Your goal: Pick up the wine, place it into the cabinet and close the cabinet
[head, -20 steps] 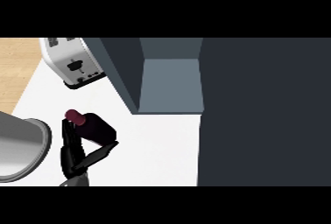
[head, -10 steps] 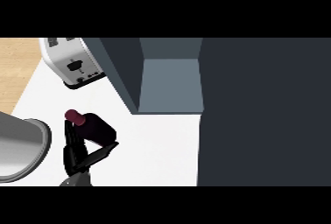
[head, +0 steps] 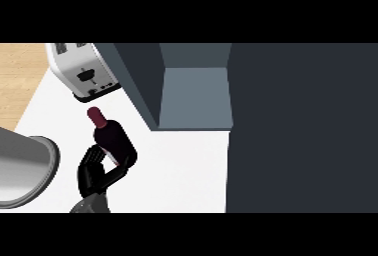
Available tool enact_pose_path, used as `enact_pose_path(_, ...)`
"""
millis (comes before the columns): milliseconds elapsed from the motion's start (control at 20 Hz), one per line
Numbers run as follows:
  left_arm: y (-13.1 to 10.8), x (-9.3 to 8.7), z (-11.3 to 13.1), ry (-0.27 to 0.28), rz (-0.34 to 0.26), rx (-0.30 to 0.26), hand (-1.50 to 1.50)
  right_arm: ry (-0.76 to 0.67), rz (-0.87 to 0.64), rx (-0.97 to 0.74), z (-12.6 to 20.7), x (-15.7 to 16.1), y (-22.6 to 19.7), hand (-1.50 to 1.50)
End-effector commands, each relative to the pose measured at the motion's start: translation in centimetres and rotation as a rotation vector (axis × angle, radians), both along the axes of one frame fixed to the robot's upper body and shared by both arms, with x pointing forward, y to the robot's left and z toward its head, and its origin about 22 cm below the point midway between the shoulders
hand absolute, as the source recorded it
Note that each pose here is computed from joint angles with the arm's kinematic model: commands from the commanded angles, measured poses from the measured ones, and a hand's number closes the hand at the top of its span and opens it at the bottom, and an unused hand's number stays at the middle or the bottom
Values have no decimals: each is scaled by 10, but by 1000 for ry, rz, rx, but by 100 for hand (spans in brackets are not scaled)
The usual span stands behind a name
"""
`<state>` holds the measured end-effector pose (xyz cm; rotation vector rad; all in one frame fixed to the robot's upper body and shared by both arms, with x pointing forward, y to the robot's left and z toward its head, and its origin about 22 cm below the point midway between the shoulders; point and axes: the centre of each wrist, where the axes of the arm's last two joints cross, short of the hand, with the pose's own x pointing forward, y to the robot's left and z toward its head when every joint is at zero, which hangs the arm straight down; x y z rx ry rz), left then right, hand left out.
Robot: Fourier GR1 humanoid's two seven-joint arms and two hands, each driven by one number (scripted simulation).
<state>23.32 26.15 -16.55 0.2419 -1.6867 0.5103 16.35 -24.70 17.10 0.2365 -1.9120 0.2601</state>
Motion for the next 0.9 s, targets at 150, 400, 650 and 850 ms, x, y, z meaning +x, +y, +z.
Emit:
enact_pose_path(150,11,-14,-14,5,-19,40,150,-11,-6,-1,2,7,-5,-150)
enact_pose_path(400,-4,-23,-13,-11,-76,5,150,9,-9,-5,-14,-1,2,-150)
enact_pose_path(650,-6,-78,-37,31,-395,-136,150,14,-13,-3,-7,1,-4,-150)
enact_pose_path(850,16,-93,-29,-32,-431,-142,150,6,-33,1,-12,10,-3,-150)
